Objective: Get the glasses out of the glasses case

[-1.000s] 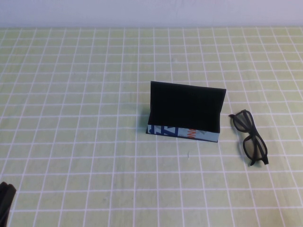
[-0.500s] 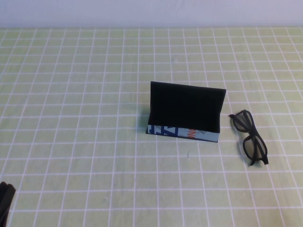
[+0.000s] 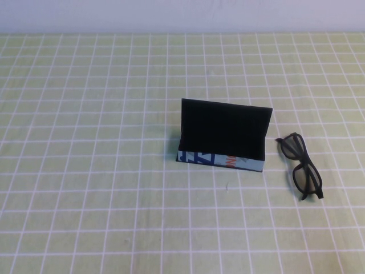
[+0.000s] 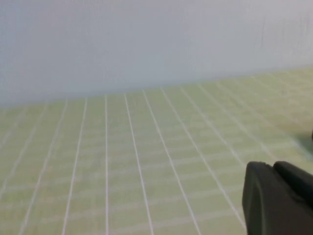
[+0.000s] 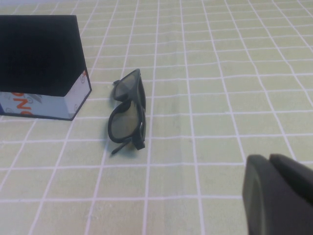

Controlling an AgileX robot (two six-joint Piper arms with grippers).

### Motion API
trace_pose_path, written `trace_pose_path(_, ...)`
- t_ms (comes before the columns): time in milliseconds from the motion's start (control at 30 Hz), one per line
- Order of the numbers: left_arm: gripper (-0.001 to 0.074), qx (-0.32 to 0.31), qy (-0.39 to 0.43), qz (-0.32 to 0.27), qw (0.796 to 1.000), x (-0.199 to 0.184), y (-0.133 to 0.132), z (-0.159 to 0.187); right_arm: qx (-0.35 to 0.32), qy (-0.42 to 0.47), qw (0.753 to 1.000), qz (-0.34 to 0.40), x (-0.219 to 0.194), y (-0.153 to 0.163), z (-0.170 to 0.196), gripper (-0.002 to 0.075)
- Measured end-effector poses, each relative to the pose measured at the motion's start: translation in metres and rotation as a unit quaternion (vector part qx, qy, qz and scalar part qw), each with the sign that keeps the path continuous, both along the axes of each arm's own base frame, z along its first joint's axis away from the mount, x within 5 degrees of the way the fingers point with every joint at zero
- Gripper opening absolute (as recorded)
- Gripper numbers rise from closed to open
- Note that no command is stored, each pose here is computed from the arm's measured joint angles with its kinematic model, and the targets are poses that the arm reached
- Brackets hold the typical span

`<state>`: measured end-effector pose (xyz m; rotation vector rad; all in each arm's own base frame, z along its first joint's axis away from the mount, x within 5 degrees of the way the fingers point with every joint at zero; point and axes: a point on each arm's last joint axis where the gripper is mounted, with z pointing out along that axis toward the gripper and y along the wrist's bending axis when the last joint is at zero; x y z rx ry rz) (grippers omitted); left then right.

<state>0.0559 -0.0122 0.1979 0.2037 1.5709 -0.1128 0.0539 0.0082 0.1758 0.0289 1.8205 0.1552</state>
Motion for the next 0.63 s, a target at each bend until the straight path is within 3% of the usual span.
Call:
trace_pose_path(167,-0.0004,0.004,0.129,0.022,0.991,-0.003,0.003,-0.023,0.002,0.0,1.0,0.0,0.0,0.0,0.0,-0.0018)
trace_pose_path(633,-0.0004,0.0,0.136,0.031,0.99,-0.003,0.005,-0.024,0.003,0.0,1.0,0.0,0.0,0.0,0.0,-0.0018)
